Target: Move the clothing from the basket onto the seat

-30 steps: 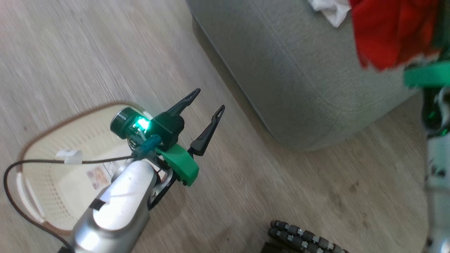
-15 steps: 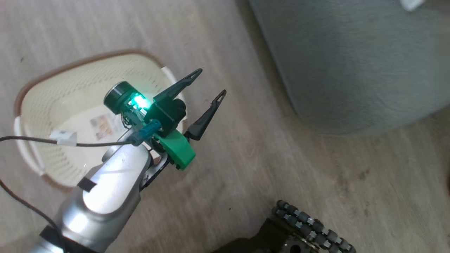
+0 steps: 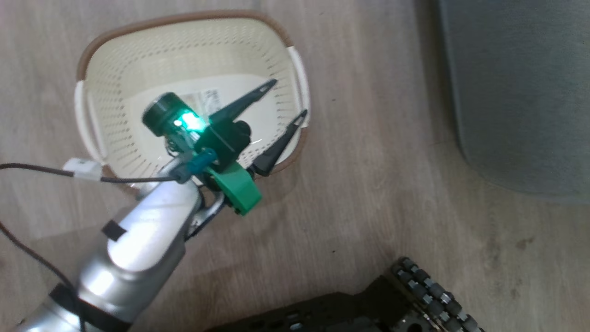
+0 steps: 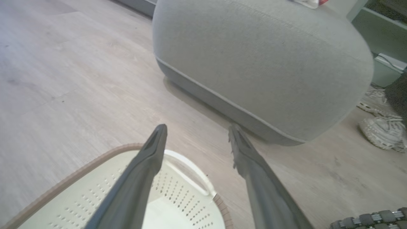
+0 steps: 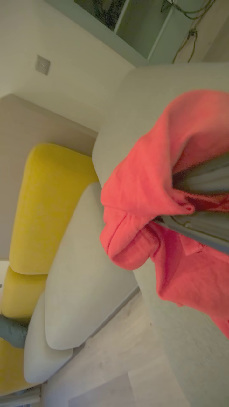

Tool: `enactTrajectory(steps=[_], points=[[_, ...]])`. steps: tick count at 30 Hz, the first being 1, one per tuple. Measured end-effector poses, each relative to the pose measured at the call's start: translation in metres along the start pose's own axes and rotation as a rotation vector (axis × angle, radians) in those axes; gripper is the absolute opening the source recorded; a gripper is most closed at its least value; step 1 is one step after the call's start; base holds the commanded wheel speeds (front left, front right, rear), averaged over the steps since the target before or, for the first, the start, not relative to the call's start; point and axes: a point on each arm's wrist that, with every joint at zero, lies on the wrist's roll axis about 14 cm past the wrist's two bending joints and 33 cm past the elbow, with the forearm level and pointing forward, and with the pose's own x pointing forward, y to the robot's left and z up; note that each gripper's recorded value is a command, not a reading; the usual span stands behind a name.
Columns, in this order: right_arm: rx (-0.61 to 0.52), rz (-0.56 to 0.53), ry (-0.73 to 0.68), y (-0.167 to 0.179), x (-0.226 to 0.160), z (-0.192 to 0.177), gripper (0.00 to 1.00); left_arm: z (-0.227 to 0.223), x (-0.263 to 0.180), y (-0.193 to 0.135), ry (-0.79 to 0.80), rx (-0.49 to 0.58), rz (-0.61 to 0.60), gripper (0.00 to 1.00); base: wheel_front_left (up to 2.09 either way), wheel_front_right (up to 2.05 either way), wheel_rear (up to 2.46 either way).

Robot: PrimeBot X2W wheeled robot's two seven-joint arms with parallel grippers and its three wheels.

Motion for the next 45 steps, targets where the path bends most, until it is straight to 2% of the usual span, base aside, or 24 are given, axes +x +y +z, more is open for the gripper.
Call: enactTrajectory(steps=[1, 2, 3, 4, 7, 10, 13, 19, 24, 28, 35, 38, 40, 45], points=[[0.010, 0.013, 0.016, 0.010, -0.002, -0.015, 0.03, -0.004, -0.004, 0.006, 0.010, 0.001, 0.016, 1.00, 0.00, 0.00, 0.00], [0.020, 0.034, 0.037, 0.024, -0.004, -0.031, 0.30, -0.007, -0.008, 0.012, 0.018, 0.001, 0.032, 1.00, 0.00, 0.00, 0.00], [0.023, 0.054, 0.058, 0.035, -0.007, -0.045, 0.90, -0.009, -0.011, 0.018, 0.024, 0.001, 0.047, 1.00, 0.00, 0.00, 0.00], [0.028, 0.072, 0.072, 0.044, -0.010, -0.057, 1.00, -0.009, -0.013, 0.023, 0.024, -0.002, 0.063, 1.00, 0.00, 0.00, 0.00], [0.025, 0.113, 0.094, 0.057, -0.019, -0.079, 1.00, -0.007, -0.015, 0.026, 0.018, -0.005, 0.078, 1.00, 0.00, 0.00, 0.00], [-0.053, 0.172, 0.116, 0.061, -0.031, -0.093, 1.00, 0.004, -0.012, 0.020, -0.004, -0.001, 0.070, 1.00, 0.00, 0.00, 0.00], [-0.064, 0.218, 0.144, 0.066, -0.044, -0.103, 1.00, 0.018, -0.008, 0.014, -0.031, 0.005, 0.067, 1.00, 0.00, 0.00, 0.00], [-0.045, 0.265, 0.102, 0.054, -0.066, -0.089, 1.00, 0.050, -0.010, 0.008, -0.081, 0.034, 0.087, 1.00, 0.00, 0.00, 0.00], [-0.041, 0.300, 0.124, 0.033, -0.100, -0.097, 1.00, 0.070, -0.022, -0.002, -0.103, 0.039, 0.122, 1.00, 0.00, 0.00, 0.00], [-0.020, 0.343, 0.109, 0.034, -0.120, -0.092, 1.00, 0.079, -0.034, -0.003, -0.110, 0.039, 0.164, 1.00, 0.00, 0.00, 0.00], [0.079, 0.489, -0.001, 0.071, -0.164, -0.053, 1.00, 0.099, -0.076, 0.008, -0.138, 0.035, 0.314, 1.00, 0.00, 0.00, 0.00], [0.118, 0.603, -0.029, 0.100, -0.202, -0.042, 1.00, 0.104, -0.104, 0.012, -0.146, 0.028, 0.403, 1.00, 0.00, 0.00, 0.00], [0.114, 0.636, -0.035, 0.106, -0.211, -0.040, 1.00, 0.105, -0.110, 0.013, -0.151, 0.025, 0.424, 1.00, 0.00, 0.00, 0.00], [0.171, 0.754, -0.067, 0.133, -0.248, -0.023, 1.00, 0.117, -0.151, 0.027, -0.180, 0.048, 0.568, 1.00, 0.00, 0.00, 0.00]])
